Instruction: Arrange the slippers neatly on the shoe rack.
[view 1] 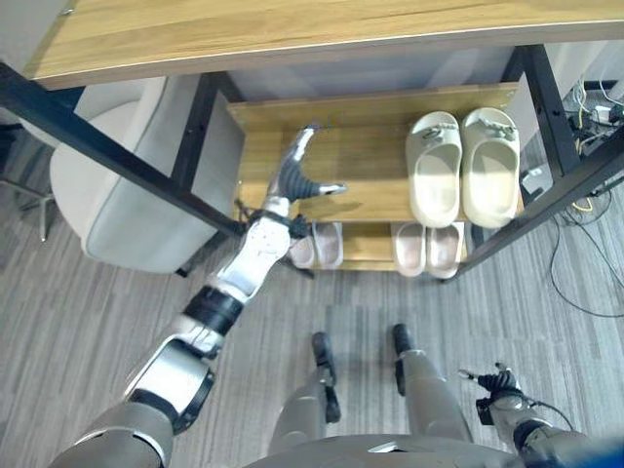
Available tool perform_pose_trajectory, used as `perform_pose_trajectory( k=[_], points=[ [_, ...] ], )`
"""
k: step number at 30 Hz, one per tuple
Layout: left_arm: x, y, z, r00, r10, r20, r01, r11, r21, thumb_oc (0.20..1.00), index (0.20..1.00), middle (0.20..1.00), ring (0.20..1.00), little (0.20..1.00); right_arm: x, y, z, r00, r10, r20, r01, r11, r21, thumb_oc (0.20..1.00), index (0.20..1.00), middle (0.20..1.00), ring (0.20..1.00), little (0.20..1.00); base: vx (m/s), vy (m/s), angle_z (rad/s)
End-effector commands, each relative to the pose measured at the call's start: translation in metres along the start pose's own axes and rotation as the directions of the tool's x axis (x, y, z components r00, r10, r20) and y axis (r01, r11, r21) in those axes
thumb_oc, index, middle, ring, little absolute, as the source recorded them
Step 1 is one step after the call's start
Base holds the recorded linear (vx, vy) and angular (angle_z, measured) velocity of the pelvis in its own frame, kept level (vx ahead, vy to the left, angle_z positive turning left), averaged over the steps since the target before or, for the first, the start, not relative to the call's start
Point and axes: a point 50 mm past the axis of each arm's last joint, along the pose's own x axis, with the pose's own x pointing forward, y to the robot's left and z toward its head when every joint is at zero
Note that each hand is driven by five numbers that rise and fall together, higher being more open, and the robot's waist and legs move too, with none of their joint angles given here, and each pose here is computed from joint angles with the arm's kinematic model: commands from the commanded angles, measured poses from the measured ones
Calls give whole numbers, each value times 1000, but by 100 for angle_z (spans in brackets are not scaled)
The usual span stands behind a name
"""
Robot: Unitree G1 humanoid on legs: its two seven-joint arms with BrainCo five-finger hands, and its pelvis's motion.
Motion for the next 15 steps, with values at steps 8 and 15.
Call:
perform_pose_trajectory(
  k=[8,15],
  points=[
    [-47,22,-25,998,-36,-59,35,999,-11,1000,1000,1000,1000,1000,-2,12,36,987,52,150,-45,998,-49,1000,1000,1000,1000,1000,15,25,7],
    [-84,10,-59,967,-115,-227,121,993,12,1000,1000,1000,1000,1000,-7,21,59,964,90,250,-68,993,-95,1000,1000,1000,1000,1000,15,21,13]
  ],
)
